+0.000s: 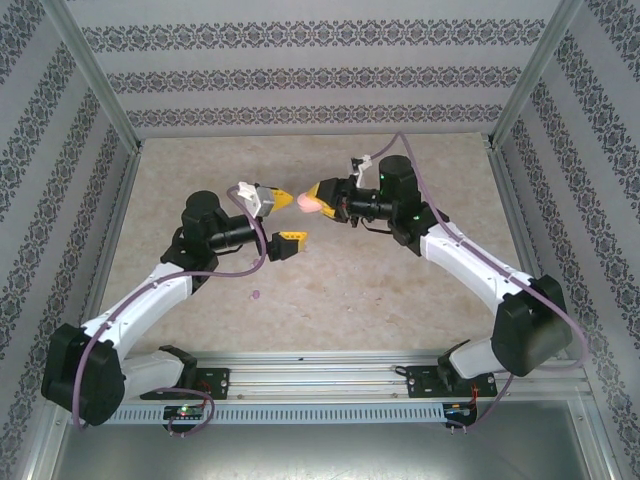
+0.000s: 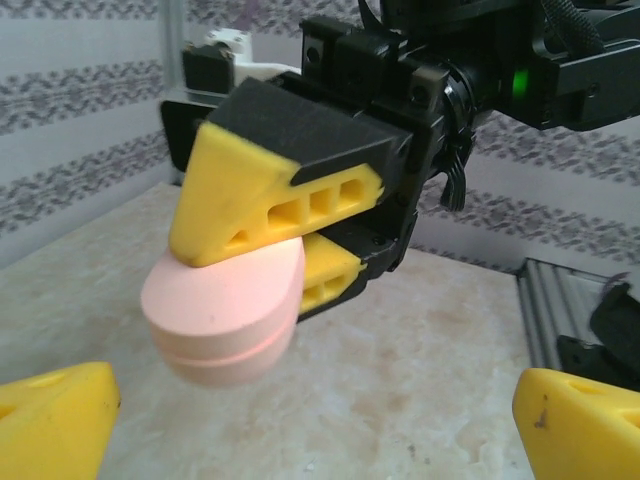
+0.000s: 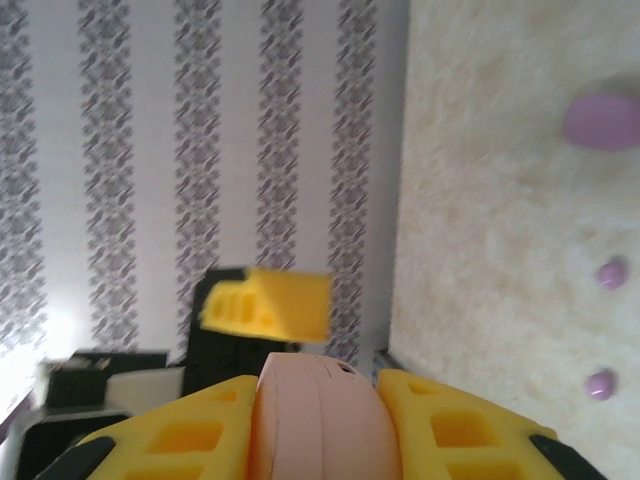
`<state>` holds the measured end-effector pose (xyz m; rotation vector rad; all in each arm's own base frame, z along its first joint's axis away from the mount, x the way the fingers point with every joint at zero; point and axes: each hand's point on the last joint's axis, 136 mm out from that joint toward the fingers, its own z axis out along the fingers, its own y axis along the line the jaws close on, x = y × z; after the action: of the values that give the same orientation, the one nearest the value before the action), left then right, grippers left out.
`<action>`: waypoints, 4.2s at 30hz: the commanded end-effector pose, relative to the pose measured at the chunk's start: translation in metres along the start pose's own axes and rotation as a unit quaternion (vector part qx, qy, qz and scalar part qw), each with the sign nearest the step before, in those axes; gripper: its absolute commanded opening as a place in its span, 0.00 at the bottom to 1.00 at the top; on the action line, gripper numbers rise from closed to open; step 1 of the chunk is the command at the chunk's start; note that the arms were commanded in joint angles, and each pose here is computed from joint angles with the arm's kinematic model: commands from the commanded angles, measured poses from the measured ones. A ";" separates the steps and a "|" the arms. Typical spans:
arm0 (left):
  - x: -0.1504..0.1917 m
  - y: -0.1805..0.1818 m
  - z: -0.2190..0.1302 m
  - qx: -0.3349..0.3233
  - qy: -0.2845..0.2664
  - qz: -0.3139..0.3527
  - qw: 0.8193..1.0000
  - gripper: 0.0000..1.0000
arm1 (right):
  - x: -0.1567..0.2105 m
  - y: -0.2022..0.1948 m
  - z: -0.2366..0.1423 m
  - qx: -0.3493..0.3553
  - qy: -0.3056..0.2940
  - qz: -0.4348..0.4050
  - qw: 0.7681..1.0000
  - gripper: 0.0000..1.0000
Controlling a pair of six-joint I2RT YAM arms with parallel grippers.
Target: Insert the wireless bluetooth earbuds into the charging case
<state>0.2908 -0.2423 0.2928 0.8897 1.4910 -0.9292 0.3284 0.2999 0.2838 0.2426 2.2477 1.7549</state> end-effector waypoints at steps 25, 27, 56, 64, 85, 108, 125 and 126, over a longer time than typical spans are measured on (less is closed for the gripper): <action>0.089 0.104 -0.050 -0.258 0.122 -0.115 0.951 1.00 | -0.128 -0.260 0.067 0.189 0.018 -0.016 0.982 0.15; 0.090 0.104 -0.051 -0.257 0.124 -0.112 0.952 1.00 | -0.125 -0.267 0.063 0.208 0.025 -0.017 0.978 0.22; 0.126 0.150 -0.059 -0.296 0.310 -0.208 0.879 0.81 | -0.097 -0.204 -0.016 0.366 0.006 -0.121 0.923 0.56; 0.173 0.166 -0.042 -0.184 0.411 -0.083 0.889 0.80 | -0.045 -0.193 -0.007 0.378 0.040 -0.171 0.909 0.56; 0.217 0.253 -0.131 -0.428 0.255 -0.527 0.689 0.59 | -0.031 -0.174 0.192 0.312 0.185 -0.329 0.872 0.60; 0.236 0.248 -0.132 -0.365 0.201 -0.600 0.683 0.57 | -0.018 -0.214 0.247 0.335 0.214 -0.473 0.786 0.73; 0.217 0.235 -0.131 -0.343 0.209 -0.583 0.706 0.58 | -0.006 -0.200 0.223 0.336 0.242 -0.484 0.771 0.38; 0.214 0.233 -0.130 -0.335 0.206 -0.579 0.714 0.58 | -0.005 -0.197 0.218 0.337 0.244 -0.486 0.768 0.37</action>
<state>0.4331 -0.0190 0.0484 -0.6554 2.6423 -0.8576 0.4247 0.4593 0.0266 -1.1057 2.4749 0.4729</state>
